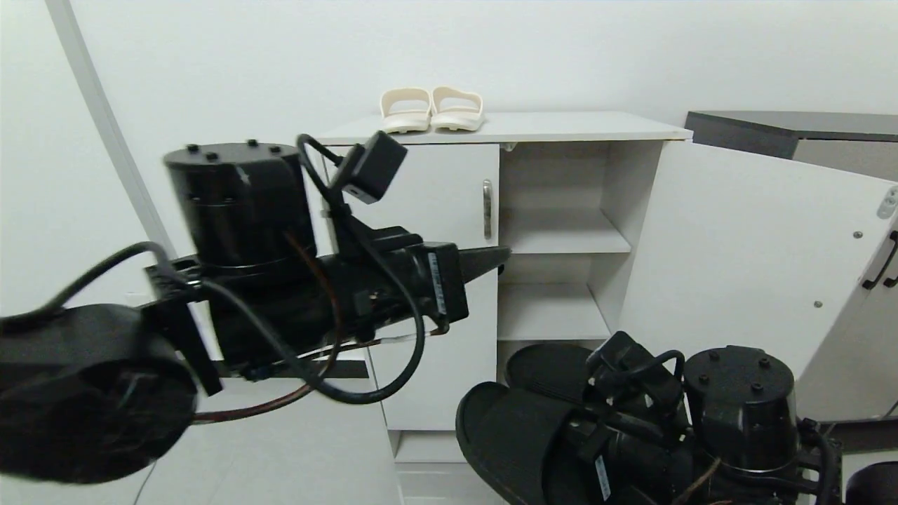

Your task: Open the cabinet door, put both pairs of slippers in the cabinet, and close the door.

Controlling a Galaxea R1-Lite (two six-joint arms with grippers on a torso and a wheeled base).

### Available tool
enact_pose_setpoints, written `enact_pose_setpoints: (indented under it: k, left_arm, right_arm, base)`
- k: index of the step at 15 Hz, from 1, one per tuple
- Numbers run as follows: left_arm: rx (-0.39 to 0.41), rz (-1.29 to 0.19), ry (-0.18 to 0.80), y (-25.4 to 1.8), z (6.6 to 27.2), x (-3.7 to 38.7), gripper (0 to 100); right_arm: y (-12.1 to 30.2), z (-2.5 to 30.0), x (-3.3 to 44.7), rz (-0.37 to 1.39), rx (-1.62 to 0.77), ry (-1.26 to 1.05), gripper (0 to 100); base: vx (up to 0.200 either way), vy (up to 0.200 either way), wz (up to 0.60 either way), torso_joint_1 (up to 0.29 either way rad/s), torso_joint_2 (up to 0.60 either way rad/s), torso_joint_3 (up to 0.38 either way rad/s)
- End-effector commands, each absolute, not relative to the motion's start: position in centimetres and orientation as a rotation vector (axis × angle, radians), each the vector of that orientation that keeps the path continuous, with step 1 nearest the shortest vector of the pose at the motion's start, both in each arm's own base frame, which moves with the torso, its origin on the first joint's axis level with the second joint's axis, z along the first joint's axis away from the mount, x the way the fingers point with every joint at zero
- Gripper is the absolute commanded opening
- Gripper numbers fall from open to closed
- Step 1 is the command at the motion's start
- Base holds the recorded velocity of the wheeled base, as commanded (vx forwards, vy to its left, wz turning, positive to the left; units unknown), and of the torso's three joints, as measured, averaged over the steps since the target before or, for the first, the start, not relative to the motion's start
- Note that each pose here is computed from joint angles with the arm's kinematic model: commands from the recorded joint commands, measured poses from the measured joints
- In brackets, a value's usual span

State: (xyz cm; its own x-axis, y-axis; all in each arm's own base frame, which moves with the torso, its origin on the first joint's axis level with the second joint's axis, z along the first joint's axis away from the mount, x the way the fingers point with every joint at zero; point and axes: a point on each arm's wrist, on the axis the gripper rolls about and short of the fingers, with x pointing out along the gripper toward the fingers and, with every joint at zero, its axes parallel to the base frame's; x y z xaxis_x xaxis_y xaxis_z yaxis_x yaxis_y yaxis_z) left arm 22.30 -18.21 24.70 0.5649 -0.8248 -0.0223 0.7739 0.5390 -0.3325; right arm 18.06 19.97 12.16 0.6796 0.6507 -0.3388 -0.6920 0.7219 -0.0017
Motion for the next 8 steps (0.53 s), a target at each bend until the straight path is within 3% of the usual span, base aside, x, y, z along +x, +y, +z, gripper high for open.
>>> enact_pose_setpoints:
  k: [1,5,8]
  left_arm:
    - [-0.301,-0.919,0.135,-12.8,26.8,16.3,0]
    - [-0.223,-0.744,0.082,-5.6,28.0,7.8,0]
    - [-0.085,-0.469,0.050,-1.6,24.6,3.7,0]
  right_arm:
    - [19.9,12.0,19.2,0.723,-0.121,0.332,0]
    - [19.5,12.6,20.6,0.655,-0.085,0.313,0]
    - [19.4,12.9,21.2,0.599,-0.080,0.298,0]
  base:
    - [0.000,0.000,0.00,0.000,0.00,0.000]
    - [0.000,0.000,0.00,0.000,0.00,0.000]
    - [0.000,0.000,0.00,0.000,0.00,0.000]
